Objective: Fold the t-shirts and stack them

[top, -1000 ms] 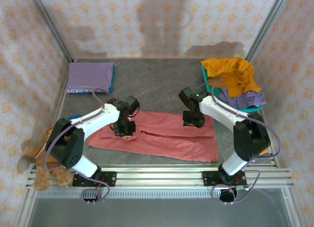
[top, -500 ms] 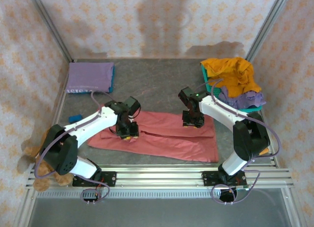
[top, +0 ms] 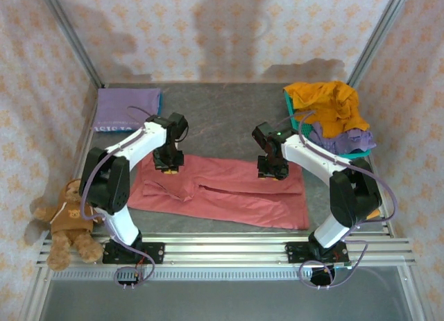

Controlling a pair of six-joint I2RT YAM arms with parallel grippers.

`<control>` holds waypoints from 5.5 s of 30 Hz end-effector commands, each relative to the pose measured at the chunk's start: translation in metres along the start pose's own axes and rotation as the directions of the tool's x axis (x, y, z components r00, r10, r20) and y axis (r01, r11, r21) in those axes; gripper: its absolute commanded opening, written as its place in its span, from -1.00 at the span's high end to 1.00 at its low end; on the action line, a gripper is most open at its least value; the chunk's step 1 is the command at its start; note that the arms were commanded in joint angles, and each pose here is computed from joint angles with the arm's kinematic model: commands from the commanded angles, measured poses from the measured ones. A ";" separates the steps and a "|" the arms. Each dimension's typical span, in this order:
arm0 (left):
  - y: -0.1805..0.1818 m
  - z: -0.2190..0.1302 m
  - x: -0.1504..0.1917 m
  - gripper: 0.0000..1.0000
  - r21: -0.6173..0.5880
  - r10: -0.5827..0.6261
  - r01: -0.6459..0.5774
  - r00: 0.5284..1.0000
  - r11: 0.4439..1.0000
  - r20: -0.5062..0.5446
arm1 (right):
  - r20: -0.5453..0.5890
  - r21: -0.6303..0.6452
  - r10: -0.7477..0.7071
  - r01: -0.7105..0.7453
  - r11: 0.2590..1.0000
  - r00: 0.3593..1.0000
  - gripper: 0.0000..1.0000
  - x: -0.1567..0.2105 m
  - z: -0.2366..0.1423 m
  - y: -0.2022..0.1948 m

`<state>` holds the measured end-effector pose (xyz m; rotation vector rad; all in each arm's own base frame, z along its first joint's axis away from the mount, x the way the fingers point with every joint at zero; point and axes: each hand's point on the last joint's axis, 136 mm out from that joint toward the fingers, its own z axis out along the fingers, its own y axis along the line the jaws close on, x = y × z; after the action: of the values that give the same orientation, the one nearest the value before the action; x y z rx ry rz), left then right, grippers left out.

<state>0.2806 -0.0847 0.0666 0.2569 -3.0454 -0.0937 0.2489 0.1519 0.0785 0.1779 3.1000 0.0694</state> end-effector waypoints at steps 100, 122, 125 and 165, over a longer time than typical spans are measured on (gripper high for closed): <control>0.117 -0.007 -0.119 0.92 0.282 -0.296 0.288 0.955 0.915 -0.014 | -0.217 -0.162 0.157 -0.194 0.967 0.963 0.24 0.027 0.093 0.036; 0.130 0.002 -0.147 0.58 0.150 -0.216 0.215 0.976 0.965 -0.011 | -0.186 -0.180 0.139 -0.173 0.968 0.973 0.24 0.022 0.079 0.037; 0.134 0.001 -0.143 0.29 0.125 -0.227 0.227 0.974 0.966 -0.012 | -0.172 -0.195 0.130 -0.163 0.967 0.976 0.24 0.019 0.070 0.039; 0.003 0.055 -0.053 -0.04 0.257 -0.228 0.220 0.974 0.941 0.002 | -0.137 -0.235 0.095 -0.126 0.964 0.986 0.23 -0.024 0.062 0.059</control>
<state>0.3083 -0.0687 0.0197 0.6490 -3.0168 0.2940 0.2756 0.2196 0.0261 0.3400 3.1663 0.5153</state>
